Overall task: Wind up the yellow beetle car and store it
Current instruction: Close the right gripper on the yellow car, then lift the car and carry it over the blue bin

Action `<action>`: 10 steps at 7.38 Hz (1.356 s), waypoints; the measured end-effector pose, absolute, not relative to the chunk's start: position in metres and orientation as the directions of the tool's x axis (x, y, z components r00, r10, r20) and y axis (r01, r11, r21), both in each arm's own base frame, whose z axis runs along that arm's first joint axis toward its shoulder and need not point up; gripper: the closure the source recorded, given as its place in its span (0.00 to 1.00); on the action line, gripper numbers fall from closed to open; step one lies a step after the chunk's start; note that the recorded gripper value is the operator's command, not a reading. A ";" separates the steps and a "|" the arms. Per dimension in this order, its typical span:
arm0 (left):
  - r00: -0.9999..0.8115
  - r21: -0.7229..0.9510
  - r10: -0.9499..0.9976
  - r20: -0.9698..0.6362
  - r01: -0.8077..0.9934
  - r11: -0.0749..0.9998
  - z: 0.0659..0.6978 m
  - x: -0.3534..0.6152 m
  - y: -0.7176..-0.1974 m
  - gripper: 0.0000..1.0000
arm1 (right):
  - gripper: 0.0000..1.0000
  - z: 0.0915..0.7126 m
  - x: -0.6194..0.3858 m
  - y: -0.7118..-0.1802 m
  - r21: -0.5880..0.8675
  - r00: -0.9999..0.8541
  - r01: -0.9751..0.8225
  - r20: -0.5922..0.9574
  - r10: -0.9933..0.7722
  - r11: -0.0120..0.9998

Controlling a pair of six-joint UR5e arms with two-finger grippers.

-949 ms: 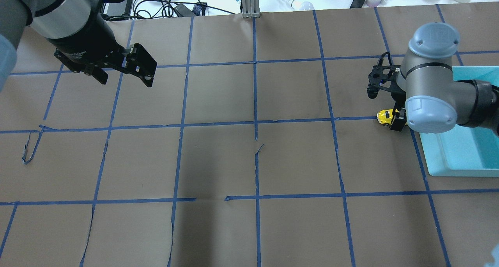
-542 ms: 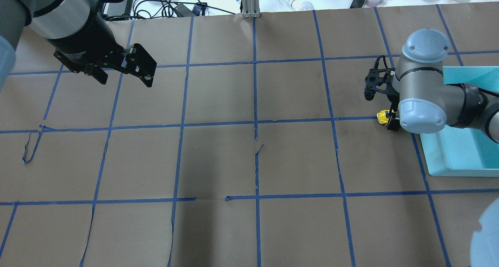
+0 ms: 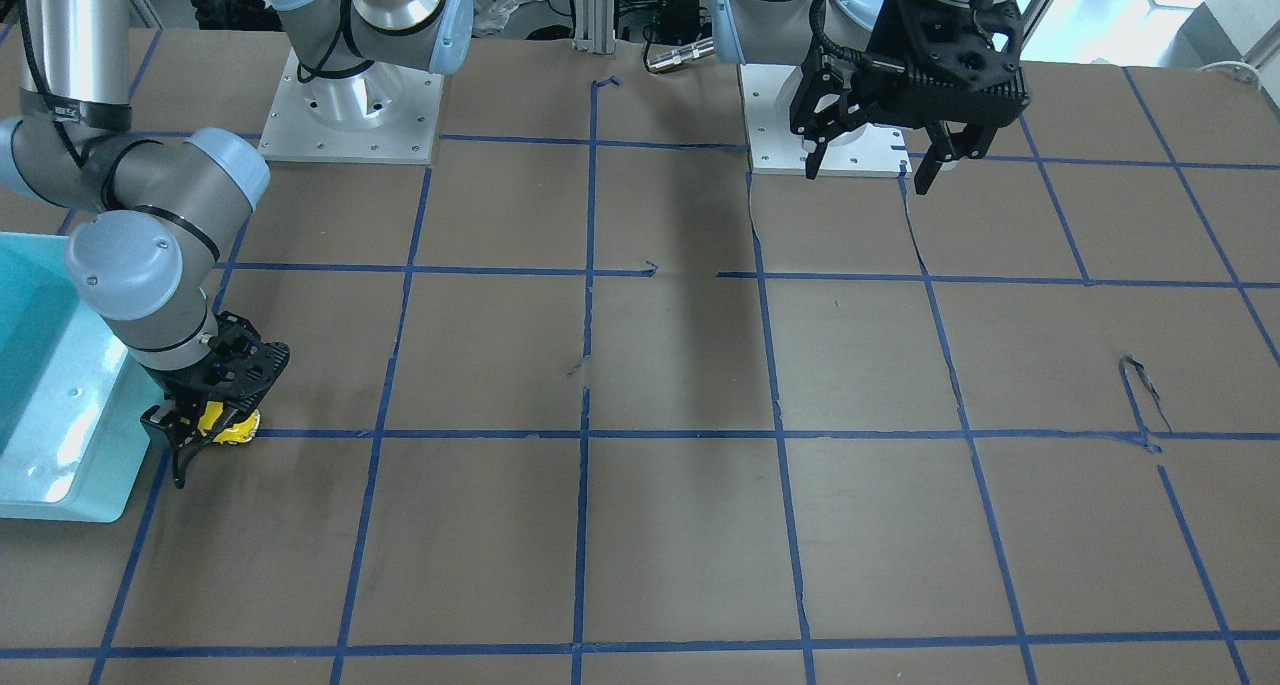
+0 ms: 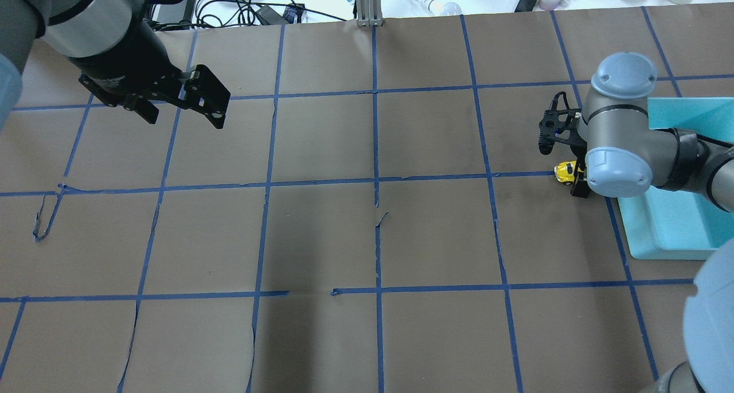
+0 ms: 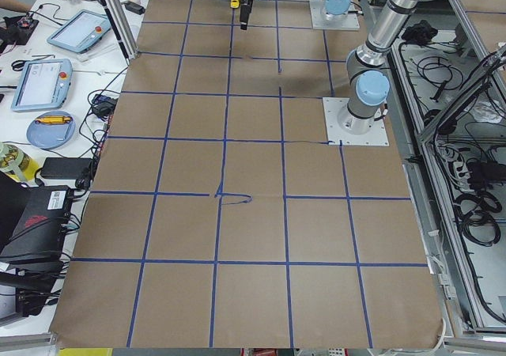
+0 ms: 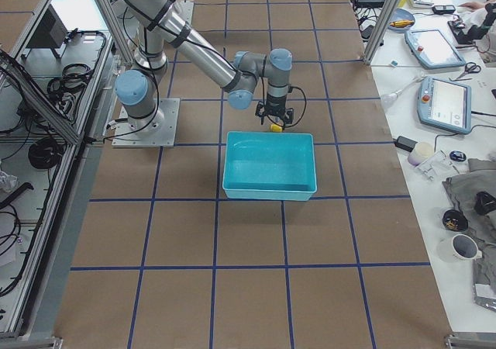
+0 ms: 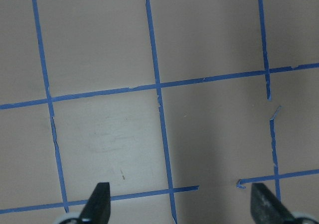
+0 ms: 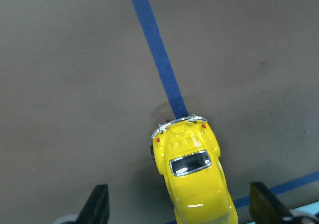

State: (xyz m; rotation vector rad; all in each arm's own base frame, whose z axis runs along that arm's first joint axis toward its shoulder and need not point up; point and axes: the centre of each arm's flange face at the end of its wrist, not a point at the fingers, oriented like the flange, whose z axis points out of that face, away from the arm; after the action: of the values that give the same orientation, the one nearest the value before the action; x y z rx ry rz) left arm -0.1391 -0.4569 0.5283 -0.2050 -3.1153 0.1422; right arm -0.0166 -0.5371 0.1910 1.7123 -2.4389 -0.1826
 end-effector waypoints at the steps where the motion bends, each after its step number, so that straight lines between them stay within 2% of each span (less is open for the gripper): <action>1: -0.991 -0.093 0.132 0.010 0.130 0.987 0.529 -0.139 -0.457 0.00 | 0.11 0.186 -0.017 -0.539 0.188 -0.326 -0.926 0.046 -0.944 0.329; 2: -0.991 -0.093 0.131 0.009 0.130 0.987 0.529 -0.139 -0.456 0.00 | 0.38 0.182 -0.018 -0.540 0.187 -0.314 -0.930 0.038 -0.949 0.315; 3: -0.991 -0.094 0.131 0.008 0.130 0.987 0.529 -0.138 -0.456 0.00 | 0.75 0.179 -0.018 -0.541 0.190 -0.308 -0.932 0.033 -0.951 0.308; 4: -0.991 -0.095 0.130 0.007 0.129 0.987 0.530 -0.138 -0.456 0.00 | 1.00 0.179 -0.019 -0.542 0.197 -0.305 -0.932 0.033 -0.952 0.305; 7: -0.992 -0.098 0.129 0.003 0.128 0.987 0.532 -0.137 -0.455 0.00 | 1.00 0.193 -0.017 -0.551 0.194 -0.255 -0.946 0.051 -0.965 0.261; 10: -0.992 -0.100 0.127 0.000 0.126 0.987 0.533 -0.136 -0.454 0.00 | 1.00 0.233 0.047 -0.570 0.183 -0.163 -0.966 0.119 -0.980 0.183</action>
State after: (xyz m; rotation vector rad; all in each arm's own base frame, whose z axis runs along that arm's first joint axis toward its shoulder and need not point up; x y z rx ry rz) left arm -0.1359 -0.4543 0.5329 -0.1992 -3.1250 0.1566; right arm 0.0469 -0.5704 0.2332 1.8823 -2.2456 -0.0948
